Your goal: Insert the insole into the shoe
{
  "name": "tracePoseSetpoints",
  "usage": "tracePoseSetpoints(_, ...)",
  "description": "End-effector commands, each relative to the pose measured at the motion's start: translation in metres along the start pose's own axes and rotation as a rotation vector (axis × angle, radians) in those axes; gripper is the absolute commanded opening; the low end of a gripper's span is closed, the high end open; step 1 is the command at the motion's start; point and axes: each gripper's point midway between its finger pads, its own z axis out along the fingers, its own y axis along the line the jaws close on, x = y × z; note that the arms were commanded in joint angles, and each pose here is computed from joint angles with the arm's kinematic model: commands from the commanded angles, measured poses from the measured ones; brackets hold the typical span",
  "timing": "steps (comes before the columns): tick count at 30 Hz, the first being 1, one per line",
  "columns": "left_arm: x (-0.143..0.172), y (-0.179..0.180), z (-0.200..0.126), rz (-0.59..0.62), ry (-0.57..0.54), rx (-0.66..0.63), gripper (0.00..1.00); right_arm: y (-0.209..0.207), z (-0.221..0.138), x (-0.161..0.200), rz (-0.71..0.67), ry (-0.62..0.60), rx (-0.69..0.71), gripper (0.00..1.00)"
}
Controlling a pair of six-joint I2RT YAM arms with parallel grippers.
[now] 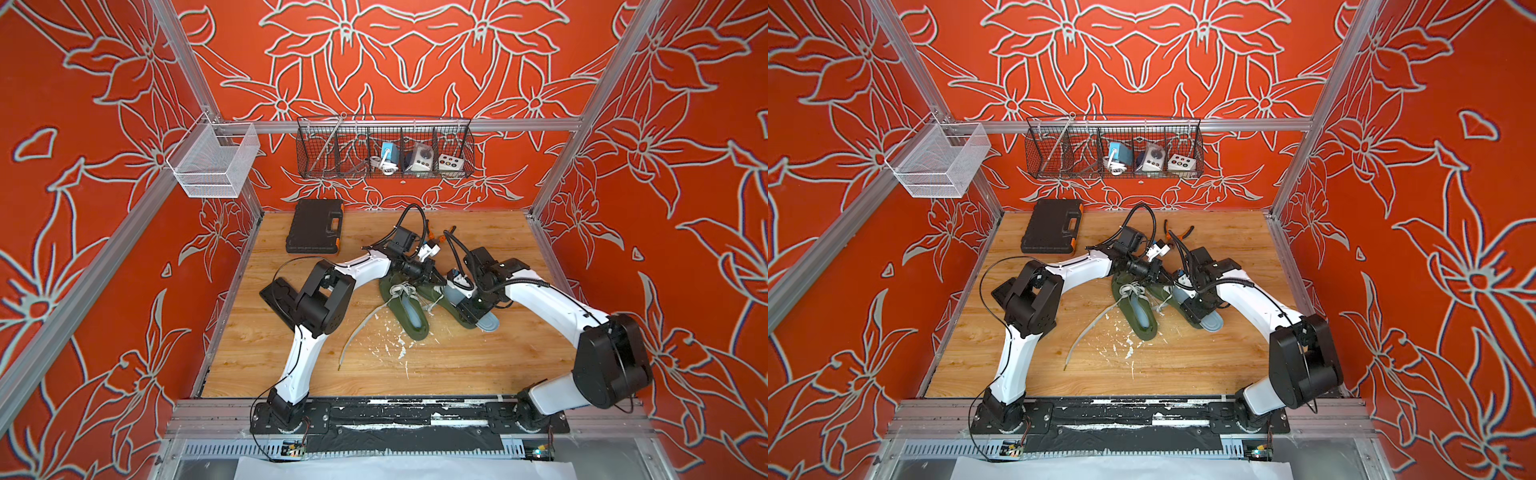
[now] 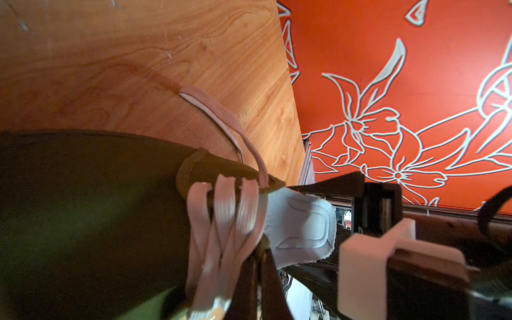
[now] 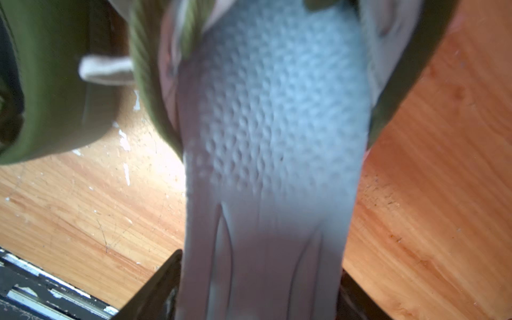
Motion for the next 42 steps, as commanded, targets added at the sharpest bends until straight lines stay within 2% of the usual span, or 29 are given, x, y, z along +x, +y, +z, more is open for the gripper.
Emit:
tracePoseSetpoints(1, -0.008, -0.009, -0.005, 0.054, -0.010, 0.027, 0.00, 0.000, -0.002, 0.011, -0.012, 0.028, 0.021, 0.69)
tracePoseSetpoints(12, -0.007, -0.014, -0.004, 0.056, -0.010, 0.045, 0.00, -0.002, -0.007, -0.003, -0.035, 0.019, 0.011, 0.29)
tracePoseSetpoints(16, -0.006, -0.016, -0.003, 0.054, -0.008, 0.056, 0.00, -0.003, -0.003, -0.019, -0.041, 0.011, -0.014, 0.21)
tracePoseSetpoints(25, -0.001, -0.013, 0.002, 0.038, 0.005, 0.078, 0.00, -0.011, 0.004, -0.056, -0.085, -0.075, -0.008, 0.16)
tracePoseSetpoints(31, -0.001, -0.014, 0.002, 0.038, 0.007, 0.082, 0.00, -0.009, 0.004, -0.070, -0.112, -0.154, -0.020, 0.15)
tracePoseSetpoints(37, 0.001, -0.014, 0.002, 0.036, 0.006, 0.086, 0.00, -0.004, 0.020, -0.075, -0.124, -0.176, -0.054, 0.14)
tracePoseSetpoints(42, 0.004, -0.010, 0.003, 0.028, 0.011, 0.084, 0.00, -0.011, 0.023, -0.083, -0.119, -0.183, -0.028, 0.18)
